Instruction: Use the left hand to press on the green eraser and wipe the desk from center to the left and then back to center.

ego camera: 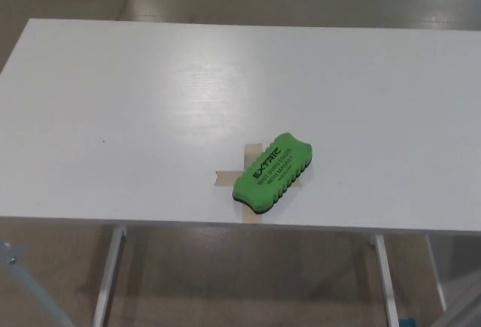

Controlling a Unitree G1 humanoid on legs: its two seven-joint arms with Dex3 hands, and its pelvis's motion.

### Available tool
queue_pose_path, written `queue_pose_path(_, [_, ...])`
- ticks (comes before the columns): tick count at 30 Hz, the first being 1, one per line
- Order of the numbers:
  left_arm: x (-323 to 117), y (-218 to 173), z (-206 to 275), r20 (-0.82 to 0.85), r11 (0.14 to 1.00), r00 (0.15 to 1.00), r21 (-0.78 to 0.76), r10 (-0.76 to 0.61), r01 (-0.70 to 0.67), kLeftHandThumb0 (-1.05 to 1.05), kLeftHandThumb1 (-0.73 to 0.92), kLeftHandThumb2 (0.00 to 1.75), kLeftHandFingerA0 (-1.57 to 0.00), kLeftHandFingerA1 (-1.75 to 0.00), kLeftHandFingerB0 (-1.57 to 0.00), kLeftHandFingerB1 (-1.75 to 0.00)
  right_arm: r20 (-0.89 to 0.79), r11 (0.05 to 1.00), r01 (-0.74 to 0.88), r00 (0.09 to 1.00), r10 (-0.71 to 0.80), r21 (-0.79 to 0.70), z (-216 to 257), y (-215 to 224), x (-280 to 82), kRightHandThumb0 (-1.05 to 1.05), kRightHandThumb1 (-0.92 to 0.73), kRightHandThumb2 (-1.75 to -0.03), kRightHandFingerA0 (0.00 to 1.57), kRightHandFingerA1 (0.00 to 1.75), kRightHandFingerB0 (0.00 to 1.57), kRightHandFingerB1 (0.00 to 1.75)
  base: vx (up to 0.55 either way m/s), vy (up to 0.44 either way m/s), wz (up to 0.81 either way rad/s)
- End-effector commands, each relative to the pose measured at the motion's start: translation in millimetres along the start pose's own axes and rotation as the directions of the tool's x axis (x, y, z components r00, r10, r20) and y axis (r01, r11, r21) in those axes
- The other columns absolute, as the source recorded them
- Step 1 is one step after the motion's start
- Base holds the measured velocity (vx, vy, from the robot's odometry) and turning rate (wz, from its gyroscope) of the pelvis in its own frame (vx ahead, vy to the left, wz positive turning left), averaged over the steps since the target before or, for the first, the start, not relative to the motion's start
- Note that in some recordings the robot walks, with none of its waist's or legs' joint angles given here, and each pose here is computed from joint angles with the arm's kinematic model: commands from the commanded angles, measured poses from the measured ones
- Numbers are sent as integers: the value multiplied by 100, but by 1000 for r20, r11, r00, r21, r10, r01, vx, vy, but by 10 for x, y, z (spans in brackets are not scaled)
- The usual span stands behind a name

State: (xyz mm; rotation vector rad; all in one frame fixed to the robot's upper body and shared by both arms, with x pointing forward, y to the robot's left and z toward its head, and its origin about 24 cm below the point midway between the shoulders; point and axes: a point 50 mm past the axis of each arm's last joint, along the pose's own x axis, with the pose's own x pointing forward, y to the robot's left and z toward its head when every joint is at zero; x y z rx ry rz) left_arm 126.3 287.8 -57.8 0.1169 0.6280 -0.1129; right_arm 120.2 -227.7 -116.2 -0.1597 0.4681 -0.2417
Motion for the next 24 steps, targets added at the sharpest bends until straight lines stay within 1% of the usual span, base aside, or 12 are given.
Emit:
queue_pose_path(1, [264,33,-203,-226,982,961,138,159,-130,-41,63,59,-66,-41,-46,-34,-23,1000,18,1000,-18,5,-2,-77,37,-40,-76,-64,88,61,66,42,0,0,0])
queue_pose_path(3, [278,37,-200,-220,984,964,125,150,-125,-41,63,59,-66,-41,-46,-34,-16,1000,21,1000,-20,22,17,-80,54,-40,-76,-64,88,61,66,42,0,0,0])
queue_pose_path(4, [289,68,-200,-228,989,964,87,134,-117,-42,62,59,-66,-42,-48,-35,-9,1000,18,1000,-18,19,51,-76,93,-39,-77,-64,88,61,66,42,0,0,0])
queue_pose_path(11, [312,119,-245,-255,995,962,18,100,-99,-42,62,59,-63,-42,-49,-35,-9,1000,-4,1000,4,6,66,-66,119,-38,-77,-64,88,62,64,42,0,0,0])
queue_pose_path(24, [321,122,-264,-260,995,961,41,94,-86,-42,63,59,-63,-42,-49,-36,-15,1000,-1,1000,1,-15,41,-59,97,-38,-77,-64,88,62,64,43,0,0,0])
